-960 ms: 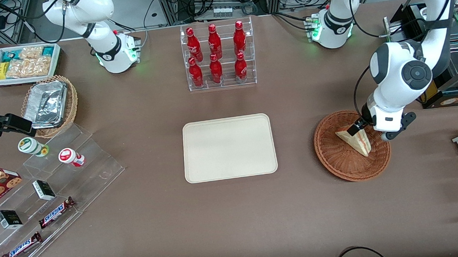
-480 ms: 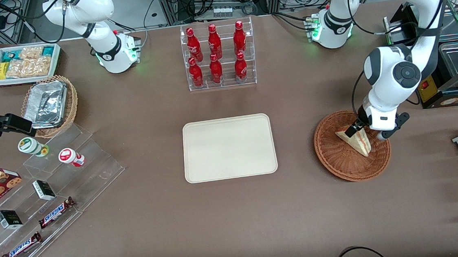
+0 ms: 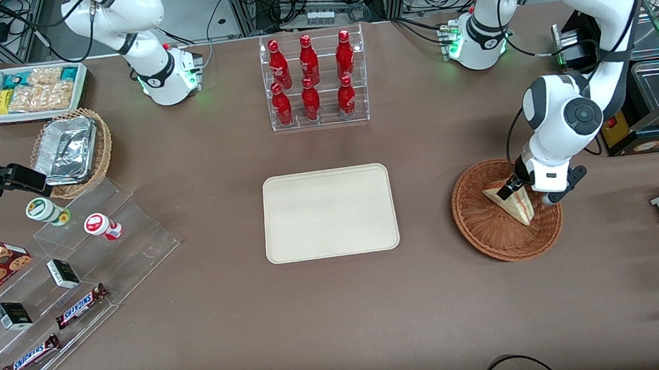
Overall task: Place sandwich from basket to tray
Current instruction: 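Lower the open left gripper and close it on the wrapped sandwich, then lift the sandwich and carry it over the cream tray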
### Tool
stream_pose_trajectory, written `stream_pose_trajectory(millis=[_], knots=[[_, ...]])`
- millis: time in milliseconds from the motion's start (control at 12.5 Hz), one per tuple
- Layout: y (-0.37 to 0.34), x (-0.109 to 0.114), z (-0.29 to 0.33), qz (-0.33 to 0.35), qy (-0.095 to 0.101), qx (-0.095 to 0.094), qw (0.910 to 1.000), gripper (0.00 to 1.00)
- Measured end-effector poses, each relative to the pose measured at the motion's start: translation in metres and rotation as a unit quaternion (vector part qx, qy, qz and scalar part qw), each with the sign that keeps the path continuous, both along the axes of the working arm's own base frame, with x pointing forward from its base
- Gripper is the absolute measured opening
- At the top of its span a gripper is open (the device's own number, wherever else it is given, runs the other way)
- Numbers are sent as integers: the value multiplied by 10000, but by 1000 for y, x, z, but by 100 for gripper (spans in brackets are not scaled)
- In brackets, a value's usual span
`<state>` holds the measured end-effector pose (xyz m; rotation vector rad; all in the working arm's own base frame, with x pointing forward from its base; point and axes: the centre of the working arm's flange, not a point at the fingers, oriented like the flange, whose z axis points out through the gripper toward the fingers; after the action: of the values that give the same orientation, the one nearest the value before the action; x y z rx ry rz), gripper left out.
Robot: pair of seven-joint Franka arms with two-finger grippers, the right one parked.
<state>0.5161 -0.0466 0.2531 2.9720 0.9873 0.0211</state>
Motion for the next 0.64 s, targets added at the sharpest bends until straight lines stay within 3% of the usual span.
stream_pose_trajectory(millis=[320,640], knots=[[-1,6,8,4,80,7,10000,37],[-15,45,75,-137,565,58,9983,22]])
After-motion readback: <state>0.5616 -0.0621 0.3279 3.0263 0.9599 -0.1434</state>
